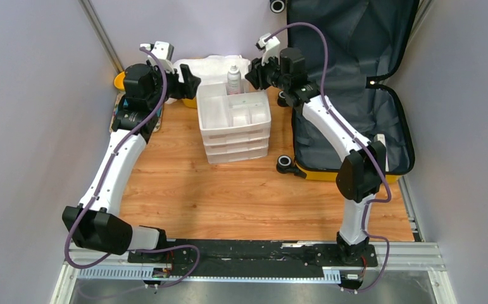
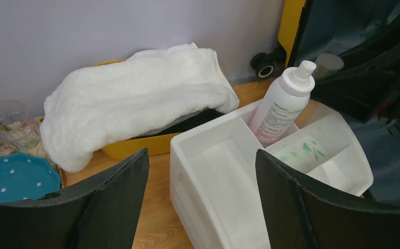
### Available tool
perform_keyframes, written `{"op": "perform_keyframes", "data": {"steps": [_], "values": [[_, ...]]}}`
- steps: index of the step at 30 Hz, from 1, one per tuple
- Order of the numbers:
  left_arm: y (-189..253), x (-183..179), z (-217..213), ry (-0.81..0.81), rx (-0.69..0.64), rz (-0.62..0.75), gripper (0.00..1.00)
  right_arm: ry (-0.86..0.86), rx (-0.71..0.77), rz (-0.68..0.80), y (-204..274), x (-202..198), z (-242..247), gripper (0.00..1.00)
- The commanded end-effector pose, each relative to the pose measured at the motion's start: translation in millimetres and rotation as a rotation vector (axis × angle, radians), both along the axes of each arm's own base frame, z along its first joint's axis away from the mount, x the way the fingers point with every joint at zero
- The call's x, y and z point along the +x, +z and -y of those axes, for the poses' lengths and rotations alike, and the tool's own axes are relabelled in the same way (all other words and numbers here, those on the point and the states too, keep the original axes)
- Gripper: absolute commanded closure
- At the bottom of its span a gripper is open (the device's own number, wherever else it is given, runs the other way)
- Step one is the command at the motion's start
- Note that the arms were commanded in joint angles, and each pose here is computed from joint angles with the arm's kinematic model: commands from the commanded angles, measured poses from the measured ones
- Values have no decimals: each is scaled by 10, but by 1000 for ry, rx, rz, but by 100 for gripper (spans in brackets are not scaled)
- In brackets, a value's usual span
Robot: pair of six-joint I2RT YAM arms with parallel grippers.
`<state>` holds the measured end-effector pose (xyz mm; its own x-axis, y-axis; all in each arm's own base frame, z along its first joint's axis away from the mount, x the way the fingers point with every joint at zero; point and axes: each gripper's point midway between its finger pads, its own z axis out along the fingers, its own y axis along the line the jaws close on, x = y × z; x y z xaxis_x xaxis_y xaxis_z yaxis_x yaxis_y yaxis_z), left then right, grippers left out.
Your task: Open, take out, and arrange the luggage
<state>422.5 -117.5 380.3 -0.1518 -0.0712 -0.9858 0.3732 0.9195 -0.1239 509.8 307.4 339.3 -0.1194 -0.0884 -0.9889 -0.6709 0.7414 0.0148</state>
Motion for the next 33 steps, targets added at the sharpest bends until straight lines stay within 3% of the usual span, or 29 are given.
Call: {"op": "perform_keyframes", "data": {"steps": [1, 3, 4, 6, 7, 10, 18, 24, 28, 33], "values": [[227, -67, -49, 5, -29, 62, 17, -23, 9, 119, 352, -93, 60, 100], [226, -72, -51, 4, -29, 62, 18, -32, 2, 108, 274, -72, 67, 100], [225, -75, -55, 4, -29, 62, 18, -35, 1, 109, 263, -63, 76, 93], [227, -77, -66, 7, -27, 63, 18, -34, 7, 105, 295, -81, 72, 69], [227, -77, -66, 7, -26, 63, 17, -23, 2, 95, 284, -103, 64, 47], [234, -75, -76, 6, -22, 67, 17, -15, 12, 84, 384, -171, 75, 24], [266, -11, 5, -31, -30, 70, 17, -84, 41, 144, 1018, -453, 511, 22], [326, 38, 69, -69, -32, 90, 18, -246, -21, 110, 1307, -584, 1586, 16], [326, 68, 93, -81, -31, 93, 18, -451, -110, -132, 854, -730, 2775, 13], [285, 104, 136, -100, -42, 80, 18, -617, -239, -402, 230, -1139, 3741, 11]]}}
